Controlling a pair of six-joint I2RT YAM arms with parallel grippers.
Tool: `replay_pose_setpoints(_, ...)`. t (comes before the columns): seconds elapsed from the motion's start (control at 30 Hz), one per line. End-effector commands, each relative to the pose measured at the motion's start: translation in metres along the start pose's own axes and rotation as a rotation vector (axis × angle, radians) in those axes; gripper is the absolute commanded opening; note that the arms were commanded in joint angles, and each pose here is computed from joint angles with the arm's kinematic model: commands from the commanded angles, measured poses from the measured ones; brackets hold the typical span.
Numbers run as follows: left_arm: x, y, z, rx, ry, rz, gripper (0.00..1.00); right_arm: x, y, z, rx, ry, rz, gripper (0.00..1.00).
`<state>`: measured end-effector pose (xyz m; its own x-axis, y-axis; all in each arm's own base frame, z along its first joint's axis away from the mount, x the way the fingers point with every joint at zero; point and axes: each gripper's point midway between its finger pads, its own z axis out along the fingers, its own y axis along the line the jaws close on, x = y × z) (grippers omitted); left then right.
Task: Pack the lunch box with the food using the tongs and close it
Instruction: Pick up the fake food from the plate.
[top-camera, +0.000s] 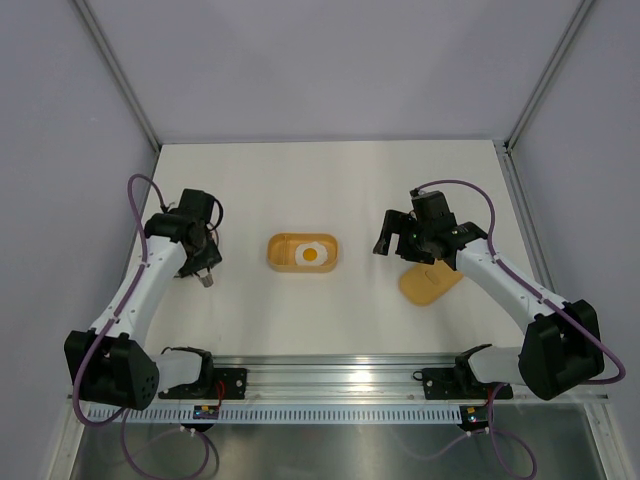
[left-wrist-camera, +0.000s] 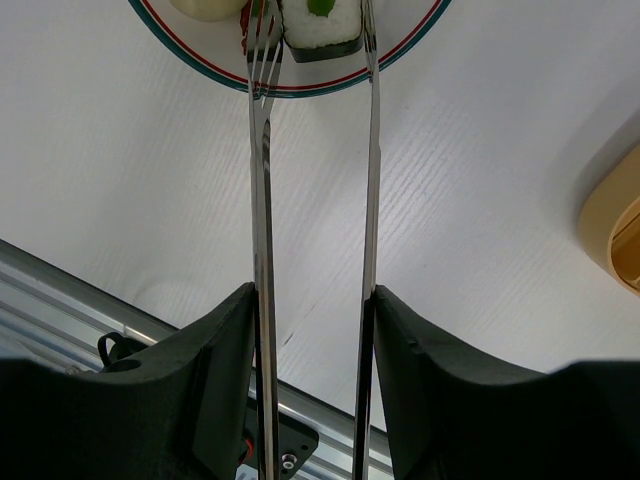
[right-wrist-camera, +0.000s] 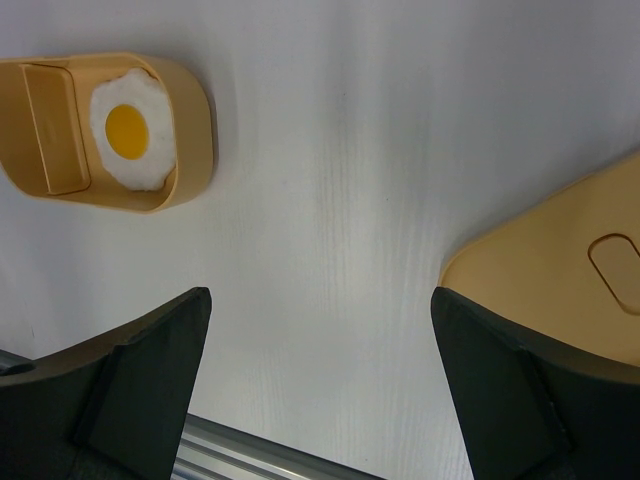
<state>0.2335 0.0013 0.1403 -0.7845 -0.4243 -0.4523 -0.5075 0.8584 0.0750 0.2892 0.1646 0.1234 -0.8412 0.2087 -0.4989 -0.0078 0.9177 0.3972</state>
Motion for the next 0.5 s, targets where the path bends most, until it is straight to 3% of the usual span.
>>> replay_pose_setpoints(0.0,-0.007,-0.006,-0.003,0.04,-0.033,-0.036,0.51,-0.012,0.012,-0.003,-0.053,-0.03,-0.022,1.0)
replay_pose_setpoints(0.47,0.002,-0.006,0.014,0.016,-0.007,-0.018,0.51,-0.01,0.01,-0.003,-0.05,-0.03,-0.023,1.0)
